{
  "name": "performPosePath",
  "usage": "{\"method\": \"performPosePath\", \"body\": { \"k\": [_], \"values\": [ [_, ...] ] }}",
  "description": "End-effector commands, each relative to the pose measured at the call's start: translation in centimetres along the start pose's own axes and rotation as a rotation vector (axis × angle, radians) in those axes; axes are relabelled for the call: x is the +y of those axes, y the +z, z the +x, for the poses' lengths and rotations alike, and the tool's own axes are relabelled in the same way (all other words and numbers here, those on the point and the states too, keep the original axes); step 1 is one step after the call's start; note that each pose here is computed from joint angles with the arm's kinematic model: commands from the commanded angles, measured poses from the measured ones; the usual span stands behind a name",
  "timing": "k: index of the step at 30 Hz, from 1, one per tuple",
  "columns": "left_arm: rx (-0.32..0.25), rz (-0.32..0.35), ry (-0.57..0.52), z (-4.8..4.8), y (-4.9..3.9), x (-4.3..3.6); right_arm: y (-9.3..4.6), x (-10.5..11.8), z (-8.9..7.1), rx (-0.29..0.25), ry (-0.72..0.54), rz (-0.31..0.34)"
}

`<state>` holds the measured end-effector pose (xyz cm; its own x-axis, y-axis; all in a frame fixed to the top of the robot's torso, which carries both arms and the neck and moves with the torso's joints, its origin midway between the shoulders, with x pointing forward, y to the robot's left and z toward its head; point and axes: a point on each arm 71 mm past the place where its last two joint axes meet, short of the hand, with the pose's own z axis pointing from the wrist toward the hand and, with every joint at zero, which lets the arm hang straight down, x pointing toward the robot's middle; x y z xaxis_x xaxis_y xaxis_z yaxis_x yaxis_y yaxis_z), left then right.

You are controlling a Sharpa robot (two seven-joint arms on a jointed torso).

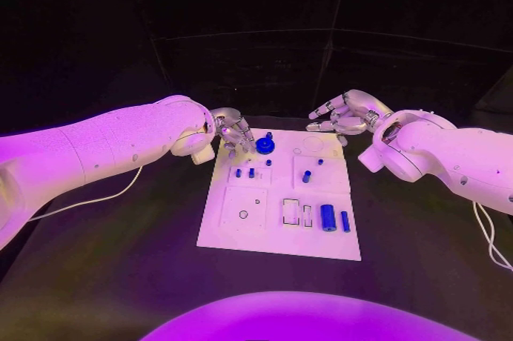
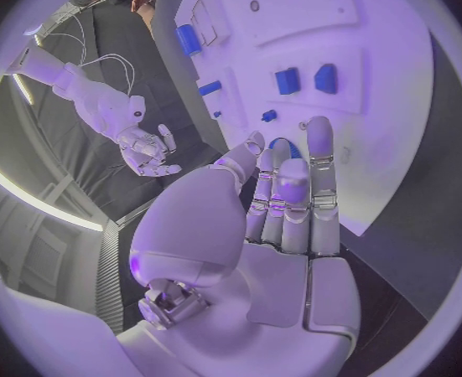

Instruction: Assemble the parts on the task board

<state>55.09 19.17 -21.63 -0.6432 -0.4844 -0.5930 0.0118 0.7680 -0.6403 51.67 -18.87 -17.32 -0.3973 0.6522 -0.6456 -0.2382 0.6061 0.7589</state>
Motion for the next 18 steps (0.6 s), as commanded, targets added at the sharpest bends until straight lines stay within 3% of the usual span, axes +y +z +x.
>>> {"method": "performPosePath", "body": {
  "k": [1,4,8,18],
  "values": [
    [-0.151,0.266,0.07,-0.16,-0.24,-2.05,0.0,0.2,-0.1,-0.001,-0.002,-0.015],
    [-0.181,0.342,0.164,0.54,-0.15,-2.74,0.0,0.1,-0.1,-0.003,-0.002,-0.015],
    [-0.196,0.386,0.283,1.36,0.26,-3.41,0.0,0.1,-0.1,-0.004,-0.003,-0.016],
    [-0.152,0.343,0.526,2.96,1.77,-3.86,0.1,0.3,0.0,-0.003,-0.002,-0.019]
  ]
}}
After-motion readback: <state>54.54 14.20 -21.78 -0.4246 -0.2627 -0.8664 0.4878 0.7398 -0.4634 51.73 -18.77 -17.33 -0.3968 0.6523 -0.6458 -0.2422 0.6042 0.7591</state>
